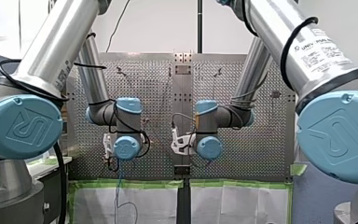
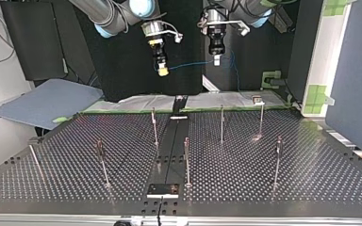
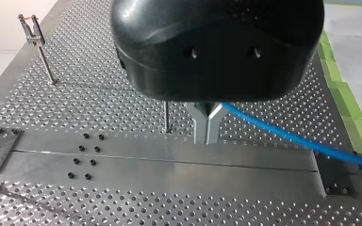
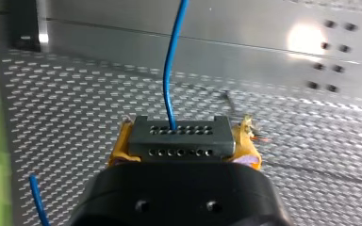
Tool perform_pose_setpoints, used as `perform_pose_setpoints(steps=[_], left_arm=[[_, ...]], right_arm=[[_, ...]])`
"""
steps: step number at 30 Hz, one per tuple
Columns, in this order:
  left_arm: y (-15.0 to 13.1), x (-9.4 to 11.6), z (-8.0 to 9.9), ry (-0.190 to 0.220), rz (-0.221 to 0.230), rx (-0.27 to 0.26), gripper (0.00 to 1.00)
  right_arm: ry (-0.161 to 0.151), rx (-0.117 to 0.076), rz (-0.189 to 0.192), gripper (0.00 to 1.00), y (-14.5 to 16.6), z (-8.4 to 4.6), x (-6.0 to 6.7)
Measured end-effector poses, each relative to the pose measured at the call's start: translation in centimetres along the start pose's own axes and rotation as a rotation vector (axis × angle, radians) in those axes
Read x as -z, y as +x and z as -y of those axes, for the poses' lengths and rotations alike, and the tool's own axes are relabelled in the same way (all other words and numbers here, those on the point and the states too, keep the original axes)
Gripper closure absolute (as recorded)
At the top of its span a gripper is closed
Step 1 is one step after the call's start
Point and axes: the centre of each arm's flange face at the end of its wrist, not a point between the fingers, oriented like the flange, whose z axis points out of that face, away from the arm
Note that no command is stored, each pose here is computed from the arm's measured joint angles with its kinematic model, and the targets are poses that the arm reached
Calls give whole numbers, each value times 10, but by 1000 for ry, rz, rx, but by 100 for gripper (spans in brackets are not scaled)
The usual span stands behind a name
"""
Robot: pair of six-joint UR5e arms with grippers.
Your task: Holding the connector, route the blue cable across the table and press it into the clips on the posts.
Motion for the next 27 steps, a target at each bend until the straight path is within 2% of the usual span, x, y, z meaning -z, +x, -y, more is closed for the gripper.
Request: perform_pose_setpoints(steps=[5, 9, 16, 21, 27], left_arm=[[0, 0, 0, 0, 0, 0, 98], [0, 0, 0, 0, 0, 0, 98], [-1, 1, -4, -14, -4, -10, 98], [-5, 7, -25, -76, -32, -61, 98], [-11, 23, -41, -100, -62, -94, 98]], right_arm=[[8, 20, 71, 100, -24, 1, 7], [12, 29, 103, 100, -38, 2, 10], [13, 31, 113, 100, -43, 2, 11], [13, 31, 113, 100, -43, 2, 11], [13, 31, 114, 100, -43, 2, 11]])
